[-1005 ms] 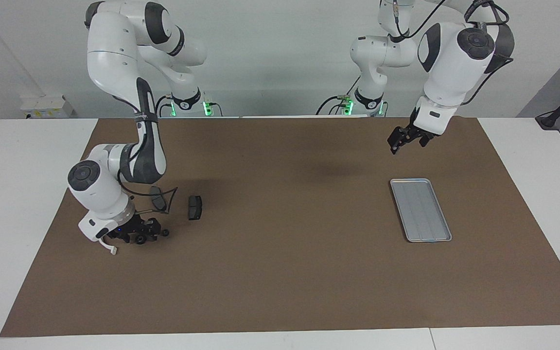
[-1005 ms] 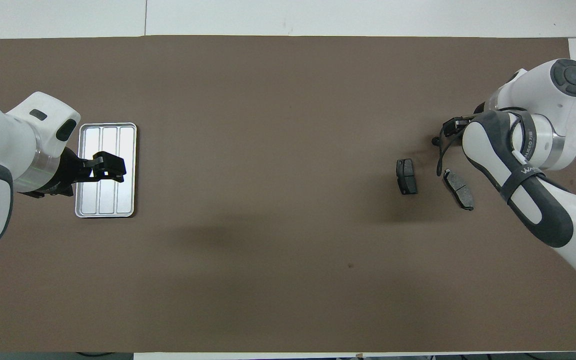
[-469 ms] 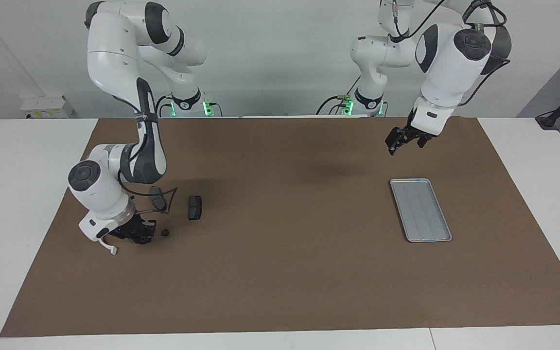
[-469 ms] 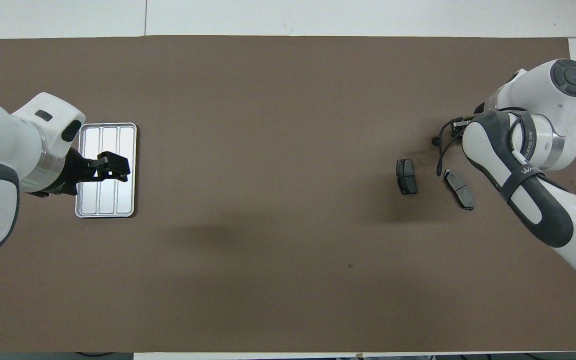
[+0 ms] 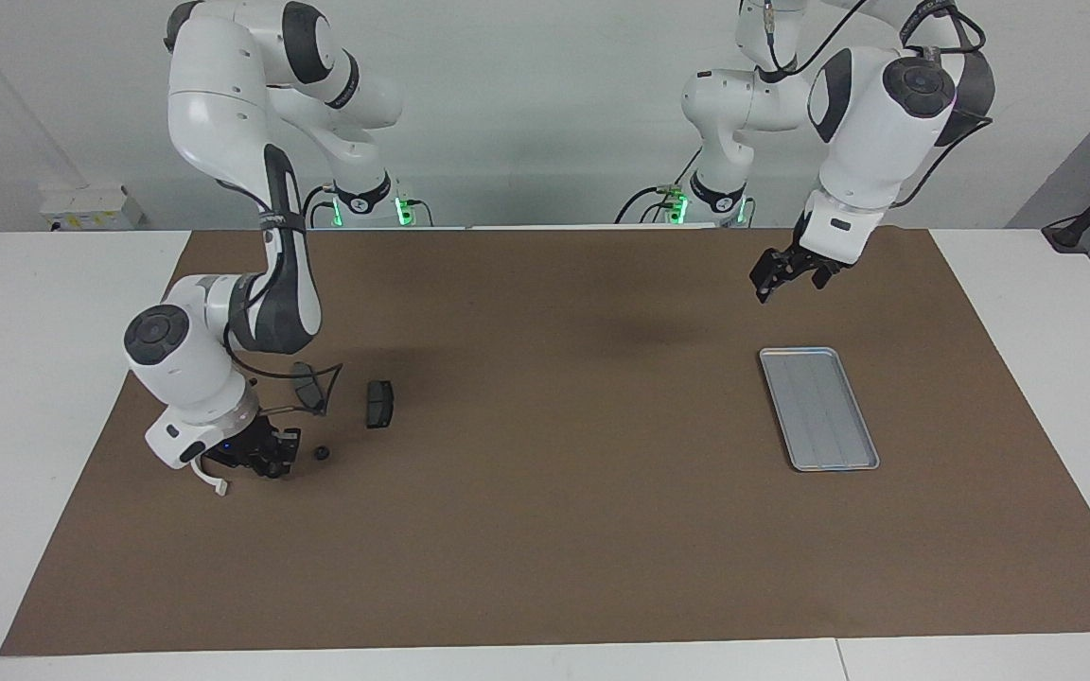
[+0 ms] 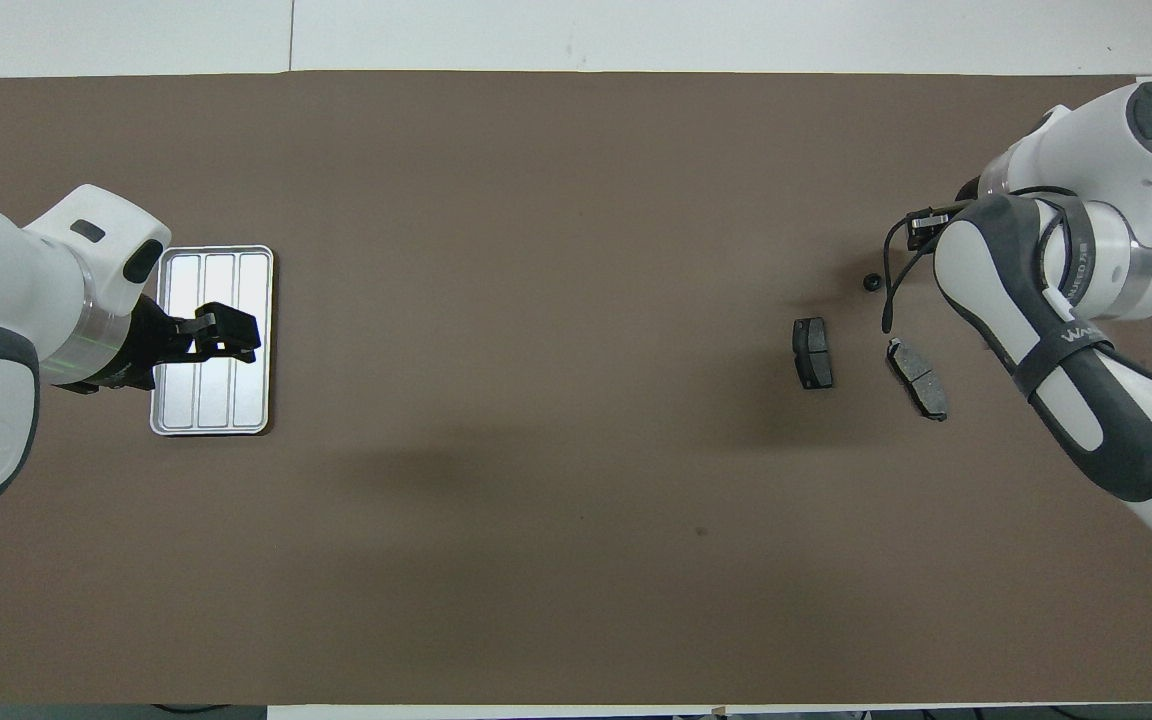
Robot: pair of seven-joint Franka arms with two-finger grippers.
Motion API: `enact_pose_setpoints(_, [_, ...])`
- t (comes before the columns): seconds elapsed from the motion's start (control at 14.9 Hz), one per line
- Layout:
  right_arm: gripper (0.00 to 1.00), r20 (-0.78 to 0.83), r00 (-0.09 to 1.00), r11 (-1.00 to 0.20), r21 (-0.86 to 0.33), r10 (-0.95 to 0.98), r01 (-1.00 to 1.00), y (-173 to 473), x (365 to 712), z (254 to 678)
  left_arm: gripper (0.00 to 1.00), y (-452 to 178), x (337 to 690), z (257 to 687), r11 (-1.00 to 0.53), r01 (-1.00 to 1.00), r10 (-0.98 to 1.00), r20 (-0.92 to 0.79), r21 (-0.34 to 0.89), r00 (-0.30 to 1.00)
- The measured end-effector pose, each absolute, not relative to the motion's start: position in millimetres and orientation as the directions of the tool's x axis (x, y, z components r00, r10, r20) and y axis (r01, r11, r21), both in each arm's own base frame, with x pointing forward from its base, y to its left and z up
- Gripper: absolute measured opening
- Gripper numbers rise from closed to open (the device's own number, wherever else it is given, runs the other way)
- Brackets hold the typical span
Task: Pick bearing gear from pile to tray
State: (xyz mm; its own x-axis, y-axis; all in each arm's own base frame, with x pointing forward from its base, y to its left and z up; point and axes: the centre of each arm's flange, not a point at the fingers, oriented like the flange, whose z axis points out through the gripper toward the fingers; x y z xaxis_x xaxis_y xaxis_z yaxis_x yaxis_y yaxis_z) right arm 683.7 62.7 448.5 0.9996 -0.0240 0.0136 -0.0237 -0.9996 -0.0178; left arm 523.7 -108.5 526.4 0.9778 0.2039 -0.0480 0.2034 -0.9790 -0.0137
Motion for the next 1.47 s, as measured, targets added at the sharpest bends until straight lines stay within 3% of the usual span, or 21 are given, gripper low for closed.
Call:
enact_pose_setpoints(0.27, [0.35,-0.020,0.998,-0.998,0.000,-0.065,-0.065,214,648,477,1.00,-108,523,522,-0.978,0.206,0.206,-0.050,-0.015,0.977])
enact_pose_setpoints(0.6, [0.35,0.002,0.990,-0.990,-0.013,-0.138,-0.138,361,590,456,1.00,-109,523,518,-0.973,0.228,0.229,-0.045,-0.014,0.972])
enact_pose_setpoints(1.0, [0.35,0.021,0.988,-0.988,-0.034,-0.150,-0.150,388,572,370,1.00,-110,524,518,-0.972,0.233,0.233,-0.043,-0.011,0.972])
enact_pose_setpoints(1.47, [0.35,0.031,0.989,-0.989,-0.046,-0.143,-0.142,395,557,315,1.00,-116,522,509,-0.971,0.240,0.239,-0.043,0.004,0.970])
